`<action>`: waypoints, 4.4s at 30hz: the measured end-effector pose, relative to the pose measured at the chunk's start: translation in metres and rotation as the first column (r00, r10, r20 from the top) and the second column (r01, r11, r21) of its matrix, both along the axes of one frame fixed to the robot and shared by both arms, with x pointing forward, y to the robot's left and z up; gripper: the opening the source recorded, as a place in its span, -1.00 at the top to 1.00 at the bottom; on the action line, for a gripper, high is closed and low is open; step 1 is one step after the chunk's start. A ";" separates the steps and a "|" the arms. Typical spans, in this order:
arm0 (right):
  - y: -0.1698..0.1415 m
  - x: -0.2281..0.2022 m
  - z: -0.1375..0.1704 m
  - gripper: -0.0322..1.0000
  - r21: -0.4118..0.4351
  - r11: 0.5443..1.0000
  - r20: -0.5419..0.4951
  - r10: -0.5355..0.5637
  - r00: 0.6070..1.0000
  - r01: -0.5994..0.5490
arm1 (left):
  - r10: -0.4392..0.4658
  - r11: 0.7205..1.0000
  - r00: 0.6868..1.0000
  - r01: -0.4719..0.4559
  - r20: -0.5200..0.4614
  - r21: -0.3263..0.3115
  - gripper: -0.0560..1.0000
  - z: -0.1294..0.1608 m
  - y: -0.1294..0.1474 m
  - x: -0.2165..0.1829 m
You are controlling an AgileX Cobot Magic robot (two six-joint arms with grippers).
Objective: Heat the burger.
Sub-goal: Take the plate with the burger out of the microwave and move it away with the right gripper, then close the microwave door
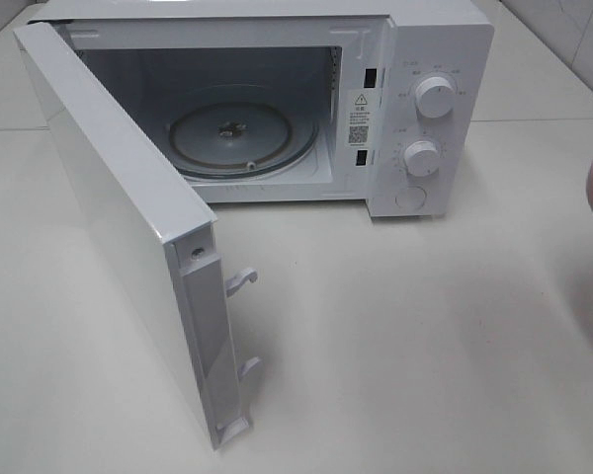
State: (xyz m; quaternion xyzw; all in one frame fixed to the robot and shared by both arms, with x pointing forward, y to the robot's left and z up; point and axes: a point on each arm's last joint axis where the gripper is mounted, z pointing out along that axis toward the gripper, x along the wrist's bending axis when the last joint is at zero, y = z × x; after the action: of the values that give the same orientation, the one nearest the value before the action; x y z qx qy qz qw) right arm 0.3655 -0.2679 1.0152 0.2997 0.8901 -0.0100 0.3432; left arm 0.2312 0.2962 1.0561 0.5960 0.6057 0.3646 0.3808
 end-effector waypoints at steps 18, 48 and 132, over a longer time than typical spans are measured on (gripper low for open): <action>0.015 0.028 -0.042 0.78 -0.025 0.939 -0.093 -0.343 0.935 0.342 | 0.000 1.000 1.000 0.000 0.000 0.000 -0.98 0.000 0.000 0.000; 0.004 0.092 -0.105 0.74 0.031 0.683 -0.047 -0.728 0.684 0.730 | 0.000 1.000 1.000 0.000 0.000 0.000 -0.98 0.000 0.000 0.000; -0.036 -0.137 0.038 -0.54 0.800 0.567 0.154 -0.507 0.848 0.194 | 0.000 1.000 1.000 0.000 0.000 0.000 -0.98 0.000 0.000 0.000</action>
State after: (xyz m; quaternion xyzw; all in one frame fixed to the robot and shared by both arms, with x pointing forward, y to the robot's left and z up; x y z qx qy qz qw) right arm 0.2286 -0.3041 1.0534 0.5850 0.6496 0.3508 0.3358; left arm 0.2312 0.2962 1.0561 0.5960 0.6057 0.3646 0.3808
